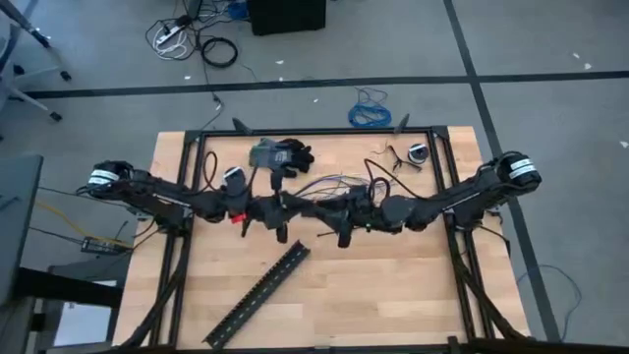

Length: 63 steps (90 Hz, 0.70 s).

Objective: Ziptie cables
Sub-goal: Insert the black zip tie into the locking head

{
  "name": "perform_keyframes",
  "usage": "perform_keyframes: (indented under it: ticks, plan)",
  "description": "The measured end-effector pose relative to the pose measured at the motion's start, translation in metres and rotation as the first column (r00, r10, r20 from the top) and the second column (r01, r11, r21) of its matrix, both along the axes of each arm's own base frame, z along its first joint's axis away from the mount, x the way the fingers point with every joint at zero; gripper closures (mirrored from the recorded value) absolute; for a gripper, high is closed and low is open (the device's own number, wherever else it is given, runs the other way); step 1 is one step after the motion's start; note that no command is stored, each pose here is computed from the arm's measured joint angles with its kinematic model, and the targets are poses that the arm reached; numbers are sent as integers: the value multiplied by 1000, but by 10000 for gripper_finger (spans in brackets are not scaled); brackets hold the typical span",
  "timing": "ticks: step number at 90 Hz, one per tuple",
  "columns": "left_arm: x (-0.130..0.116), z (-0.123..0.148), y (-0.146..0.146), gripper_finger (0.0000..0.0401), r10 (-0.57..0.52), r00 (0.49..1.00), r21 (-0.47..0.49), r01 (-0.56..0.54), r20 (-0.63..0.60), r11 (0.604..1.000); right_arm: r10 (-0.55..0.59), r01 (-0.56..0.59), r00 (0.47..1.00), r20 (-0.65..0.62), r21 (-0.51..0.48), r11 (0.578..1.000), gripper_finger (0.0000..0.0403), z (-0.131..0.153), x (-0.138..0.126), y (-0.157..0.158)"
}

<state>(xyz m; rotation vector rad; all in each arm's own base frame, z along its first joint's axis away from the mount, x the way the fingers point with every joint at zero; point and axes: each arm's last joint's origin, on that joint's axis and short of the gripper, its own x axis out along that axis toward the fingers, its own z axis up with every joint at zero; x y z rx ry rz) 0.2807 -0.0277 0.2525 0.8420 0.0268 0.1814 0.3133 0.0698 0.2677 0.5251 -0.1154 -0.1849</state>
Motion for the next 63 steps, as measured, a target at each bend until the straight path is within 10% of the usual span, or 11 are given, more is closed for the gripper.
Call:
perform_keyframes:
  ticks: [63]
  plan:
    - [-14,-1,-44,401,304,947,546,-204,-100,813,71,-74,997,22,167,983,218,-1,-1,8]
